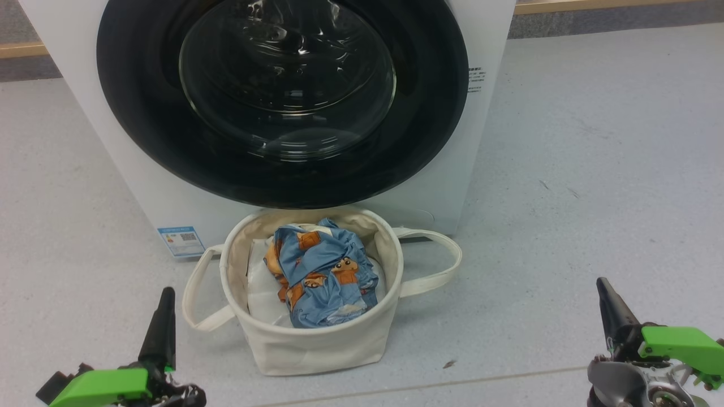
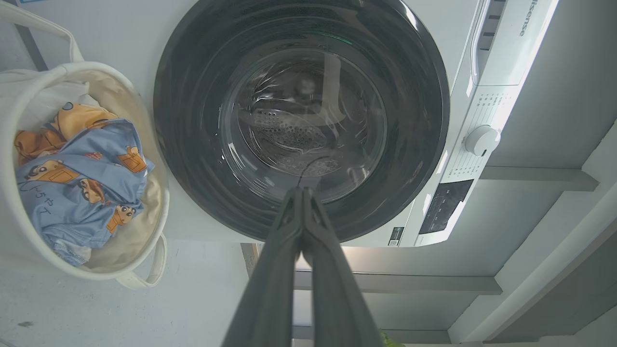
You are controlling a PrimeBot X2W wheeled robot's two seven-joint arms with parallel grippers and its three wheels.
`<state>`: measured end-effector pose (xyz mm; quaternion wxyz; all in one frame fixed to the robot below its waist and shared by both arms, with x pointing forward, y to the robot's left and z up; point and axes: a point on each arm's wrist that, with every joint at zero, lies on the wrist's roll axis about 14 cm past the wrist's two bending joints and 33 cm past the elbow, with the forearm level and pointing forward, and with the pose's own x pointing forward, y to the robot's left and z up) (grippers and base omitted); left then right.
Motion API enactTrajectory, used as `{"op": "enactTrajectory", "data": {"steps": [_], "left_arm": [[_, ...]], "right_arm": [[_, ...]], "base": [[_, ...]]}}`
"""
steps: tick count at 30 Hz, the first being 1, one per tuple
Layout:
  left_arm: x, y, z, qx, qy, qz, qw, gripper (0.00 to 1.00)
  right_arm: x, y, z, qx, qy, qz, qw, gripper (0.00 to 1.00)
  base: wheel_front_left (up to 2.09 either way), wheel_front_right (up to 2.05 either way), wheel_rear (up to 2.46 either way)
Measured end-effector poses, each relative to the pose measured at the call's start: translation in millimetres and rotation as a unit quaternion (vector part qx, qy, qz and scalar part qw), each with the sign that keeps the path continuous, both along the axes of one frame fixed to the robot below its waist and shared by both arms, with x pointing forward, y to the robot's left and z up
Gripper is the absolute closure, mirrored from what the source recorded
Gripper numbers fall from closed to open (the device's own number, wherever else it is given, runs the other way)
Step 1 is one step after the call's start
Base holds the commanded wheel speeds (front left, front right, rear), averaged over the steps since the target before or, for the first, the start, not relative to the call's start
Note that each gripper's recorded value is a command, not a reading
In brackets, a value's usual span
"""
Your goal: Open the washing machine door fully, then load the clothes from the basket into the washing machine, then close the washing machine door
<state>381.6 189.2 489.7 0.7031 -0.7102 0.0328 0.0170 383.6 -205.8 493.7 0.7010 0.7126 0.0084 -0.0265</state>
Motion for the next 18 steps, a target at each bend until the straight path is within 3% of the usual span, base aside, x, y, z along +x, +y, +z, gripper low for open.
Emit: {"op": "enactTrajectory", "data": {"steps": [5, 6, 12, 18], "left_arm": [[0.0, 0.0, 0.0, 0.0, 0.0, 0.0, 1.0, 1.0], [-0.6, -0.4, -3.0, 0.0, 0.005, 0.0, 1.0, 0.0], [-19.4, -1.8, -42.2, -0.008, 0.067, 0.002, 0.998, 0.0], [-15.5, -0.6, -37.4, -0.008, 0.061, 0.004, 0.998, 0.0]], "right_arm": [[0.0, -0.1, 0.0, 0.0, 0.0, 0.0, 1.0, 1.0], [-0.6, 0.3, -2.9, 0.0, 0.004, 0.0, 1.0, 0.0], [-18.2, 4.9, -40.4, 0.008, 0.061, -0.001, 0.998, 0.0], [-13.1, 6.8, -35.5, 0.009, 0.053, -0.001, 0.999, 0.0]], "base": [[0.0, 0.0, 0.0], [0.0, 0.0, 0.0], [0.0, 0.0, 0.0], [0.0, 0.0, 0.0]]}}
